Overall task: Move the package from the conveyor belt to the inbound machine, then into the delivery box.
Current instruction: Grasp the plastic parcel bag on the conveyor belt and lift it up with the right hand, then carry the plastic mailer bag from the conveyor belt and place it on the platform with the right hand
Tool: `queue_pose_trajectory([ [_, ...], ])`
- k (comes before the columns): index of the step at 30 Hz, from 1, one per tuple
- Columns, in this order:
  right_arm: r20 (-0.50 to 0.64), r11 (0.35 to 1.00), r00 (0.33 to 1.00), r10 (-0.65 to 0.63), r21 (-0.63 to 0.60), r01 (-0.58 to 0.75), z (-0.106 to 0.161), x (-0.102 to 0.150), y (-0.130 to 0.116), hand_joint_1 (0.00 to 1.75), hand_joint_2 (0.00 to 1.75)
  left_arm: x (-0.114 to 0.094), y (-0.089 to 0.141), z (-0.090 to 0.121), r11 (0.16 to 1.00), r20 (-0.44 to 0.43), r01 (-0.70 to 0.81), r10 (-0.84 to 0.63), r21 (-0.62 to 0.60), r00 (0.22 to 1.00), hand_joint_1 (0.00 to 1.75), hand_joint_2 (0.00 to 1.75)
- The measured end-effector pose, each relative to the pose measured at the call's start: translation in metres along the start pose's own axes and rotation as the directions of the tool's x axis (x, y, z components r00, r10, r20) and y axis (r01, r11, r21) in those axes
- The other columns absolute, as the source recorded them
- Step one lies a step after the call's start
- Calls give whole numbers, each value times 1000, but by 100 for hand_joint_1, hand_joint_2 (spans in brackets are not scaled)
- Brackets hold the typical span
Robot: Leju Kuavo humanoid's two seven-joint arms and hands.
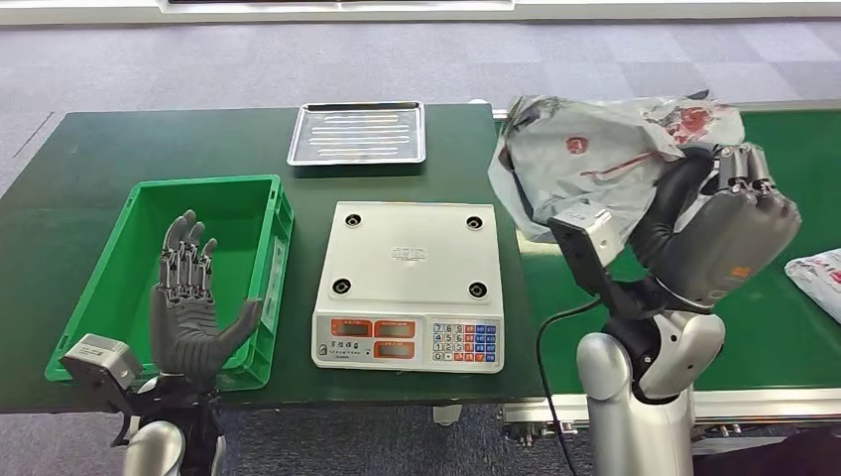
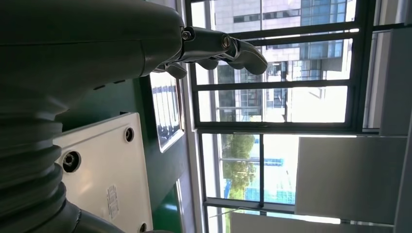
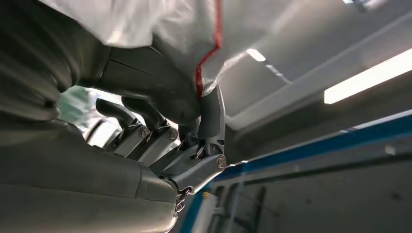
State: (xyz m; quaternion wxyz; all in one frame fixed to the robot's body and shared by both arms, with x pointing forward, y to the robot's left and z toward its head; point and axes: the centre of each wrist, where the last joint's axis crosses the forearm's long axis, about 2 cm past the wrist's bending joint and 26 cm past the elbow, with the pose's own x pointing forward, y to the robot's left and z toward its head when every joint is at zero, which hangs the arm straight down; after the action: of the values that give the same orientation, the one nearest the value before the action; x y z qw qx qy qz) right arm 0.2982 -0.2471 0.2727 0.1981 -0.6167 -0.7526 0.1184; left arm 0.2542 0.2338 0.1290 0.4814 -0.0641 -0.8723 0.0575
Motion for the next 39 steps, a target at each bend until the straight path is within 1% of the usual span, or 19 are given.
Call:
queue_pose_trajectory([
  [3,80,998,995,-53,24,51,-12,24,11,175,175,-5,-5,-3,1000,-4,-15,15,-13,1000,0,175],
  [6,163,984,975,-154,111,137,-24,59,32,175,175,-12,-12,-9,999,-6,-39,39,-31,999,0,175],
  [9,221,958,944,-245,204,200,-28,92,53,175,175,-18,-20,-14,997,-10,-60,60,-52,998,0,175],
  [11,229,927,927,-299,301,224,-27,105,67,175,175,-21,-23,-16,996,-16,-69,68,-61,998,0,175],
  [13,230,891,912,-338,390,232,-24,117,86,175,175,-24,-27,-19,994,-20,-78,77,-75,997,0,175],
  [16,213,841,904,-371,489,231,-12,132,116,175,175,-27,-33,-20,992,-28,-89,86,-91,996,0,175],
  [18,191,806,906,-379,548,221,-3,137,129,175,175,-29,-35,-19,992,-33,-90,88,-93,996,0,175],
  [19,182,789,907,-380,576,215,2,139,134,135,175,-29,-36,-19,991,-36,-91,88,-94,995,0,175],
  [22,170,747,909,-381,635,195,12,143,143,4,175,-31,-37,-17,991,-44,-94,90,-99,995,0,175],
  [23,166,736,909,-382,650,191,14,143,146,0,175,-31,-37,-17,991,-46,-94,90,-100,995,0,175],
  [27,146,711,913,-382,677,190,22,146,151,0,175,-32,-36,-15,991,-51,-90,85,-98,995,0,175],
  [31,139,738,915,-379,642,208,26,146,151,0,0,-32,-34,-12,993,-55,-81,76,-90,996,0,175],
  [34,92,730,906,-414,629,269,24,145,150,0,0,-31,-31,-8,995,-60,-65,60,-80,996,0,175],
  [37,18,704,885,-466,613,358,16,142,146,0,0,-29,-28,-4,996,-62,-47,43,-71,997,0,175],
  [39,1,705,878,-479,597,384,10,140,142,0,0,-27,-27,-2,997,-61,-41,37,-69,997,0,175],
])
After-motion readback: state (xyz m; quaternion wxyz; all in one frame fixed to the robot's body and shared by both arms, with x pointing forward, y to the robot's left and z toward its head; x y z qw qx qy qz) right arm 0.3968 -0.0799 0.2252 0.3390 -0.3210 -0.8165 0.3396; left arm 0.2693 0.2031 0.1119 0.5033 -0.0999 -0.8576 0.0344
